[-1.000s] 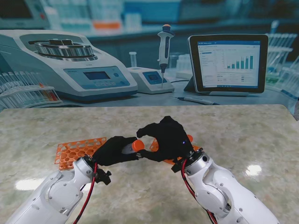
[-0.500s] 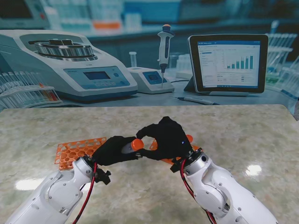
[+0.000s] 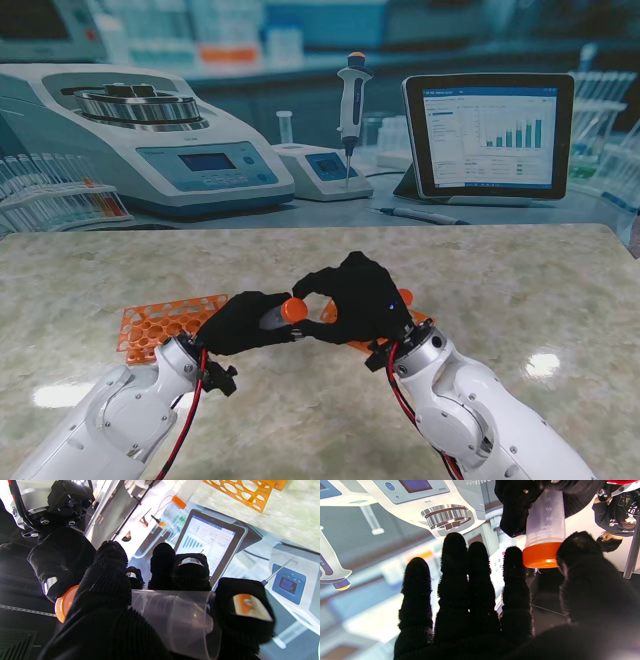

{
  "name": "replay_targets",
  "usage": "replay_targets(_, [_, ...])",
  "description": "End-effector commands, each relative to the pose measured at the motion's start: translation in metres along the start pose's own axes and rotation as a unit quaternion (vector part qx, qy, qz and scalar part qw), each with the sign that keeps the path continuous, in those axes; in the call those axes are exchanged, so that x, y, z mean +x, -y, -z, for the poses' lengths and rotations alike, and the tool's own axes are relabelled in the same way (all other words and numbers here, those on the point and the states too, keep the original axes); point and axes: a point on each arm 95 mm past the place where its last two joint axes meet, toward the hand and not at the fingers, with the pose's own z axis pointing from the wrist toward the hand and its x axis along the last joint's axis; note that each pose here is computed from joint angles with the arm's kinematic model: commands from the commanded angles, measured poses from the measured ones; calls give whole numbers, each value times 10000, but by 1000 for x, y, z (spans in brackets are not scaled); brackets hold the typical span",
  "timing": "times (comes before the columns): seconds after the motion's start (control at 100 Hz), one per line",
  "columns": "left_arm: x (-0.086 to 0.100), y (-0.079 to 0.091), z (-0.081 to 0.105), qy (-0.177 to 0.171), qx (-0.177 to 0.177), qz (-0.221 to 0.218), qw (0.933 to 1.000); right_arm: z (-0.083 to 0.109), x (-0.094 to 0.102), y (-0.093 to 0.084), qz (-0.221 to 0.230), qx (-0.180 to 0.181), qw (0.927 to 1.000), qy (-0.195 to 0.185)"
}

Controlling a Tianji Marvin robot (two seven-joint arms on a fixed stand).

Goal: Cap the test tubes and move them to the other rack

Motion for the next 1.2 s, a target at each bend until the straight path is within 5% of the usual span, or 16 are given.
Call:
replay_targets(0.0, [5, -1, -2, -92, -1, 21, 10000, 3, 0, 4, -19, 79, 10000, 42])
replay_targets(1.19, [4, -1, -2, -67, -34, 22, 10000, 12, -13, -8, 419, 210, 9987, 180])
